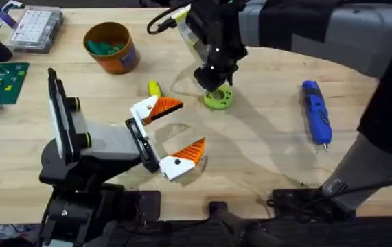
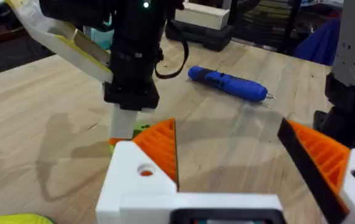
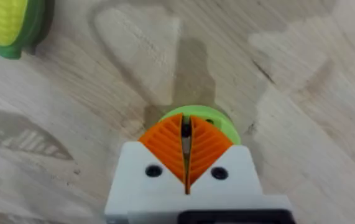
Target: Pick up the gripper from the table and insert it into the empty holder that is missing its gripper. Then pick up a screw, insert it into the mounting hole, and use the screwdriver to tighten it. Finally, clean up the table by picking up the vegetable and placing it into the bucket.
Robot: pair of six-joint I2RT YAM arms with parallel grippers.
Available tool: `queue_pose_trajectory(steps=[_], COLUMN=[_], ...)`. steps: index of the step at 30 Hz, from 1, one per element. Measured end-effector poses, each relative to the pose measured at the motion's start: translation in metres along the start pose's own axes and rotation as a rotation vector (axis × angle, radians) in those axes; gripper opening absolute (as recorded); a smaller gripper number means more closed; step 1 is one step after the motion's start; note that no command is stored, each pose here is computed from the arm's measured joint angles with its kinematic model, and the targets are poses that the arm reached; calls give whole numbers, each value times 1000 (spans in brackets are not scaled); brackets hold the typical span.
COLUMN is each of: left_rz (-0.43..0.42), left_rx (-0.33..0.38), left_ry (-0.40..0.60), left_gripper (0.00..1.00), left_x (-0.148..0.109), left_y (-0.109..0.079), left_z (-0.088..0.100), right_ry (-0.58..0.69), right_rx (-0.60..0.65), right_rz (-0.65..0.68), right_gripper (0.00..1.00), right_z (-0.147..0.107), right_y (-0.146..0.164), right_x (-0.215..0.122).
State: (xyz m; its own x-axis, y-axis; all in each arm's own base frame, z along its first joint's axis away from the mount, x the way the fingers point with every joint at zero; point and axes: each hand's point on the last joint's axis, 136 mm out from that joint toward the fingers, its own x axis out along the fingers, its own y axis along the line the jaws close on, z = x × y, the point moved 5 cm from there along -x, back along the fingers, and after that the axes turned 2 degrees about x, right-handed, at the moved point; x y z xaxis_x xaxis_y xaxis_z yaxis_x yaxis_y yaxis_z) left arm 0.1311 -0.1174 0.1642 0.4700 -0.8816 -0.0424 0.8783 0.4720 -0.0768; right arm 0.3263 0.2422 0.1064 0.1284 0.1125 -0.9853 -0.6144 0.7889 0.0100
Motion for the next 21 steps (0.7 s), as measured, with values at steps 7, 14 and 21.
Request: queue_pose_trajectory(steps=[7,14,21], left_rz=[0,0,0], left_rx=[0,0,0], left_ry=[0,0,0], left_gripper=[990,990,990], left_x=[0,0,0], left_y=[0,0,0], left_z=[0,0,0], right_ry=[-41,-87,-135], right_rx=[1,3,-11], right_rz=[-1,-2,2], right_gripper=[7,7,7], right_z=[-6,-20,-26], right_y=[1,2,9], right_x=[-37,-97,-148])
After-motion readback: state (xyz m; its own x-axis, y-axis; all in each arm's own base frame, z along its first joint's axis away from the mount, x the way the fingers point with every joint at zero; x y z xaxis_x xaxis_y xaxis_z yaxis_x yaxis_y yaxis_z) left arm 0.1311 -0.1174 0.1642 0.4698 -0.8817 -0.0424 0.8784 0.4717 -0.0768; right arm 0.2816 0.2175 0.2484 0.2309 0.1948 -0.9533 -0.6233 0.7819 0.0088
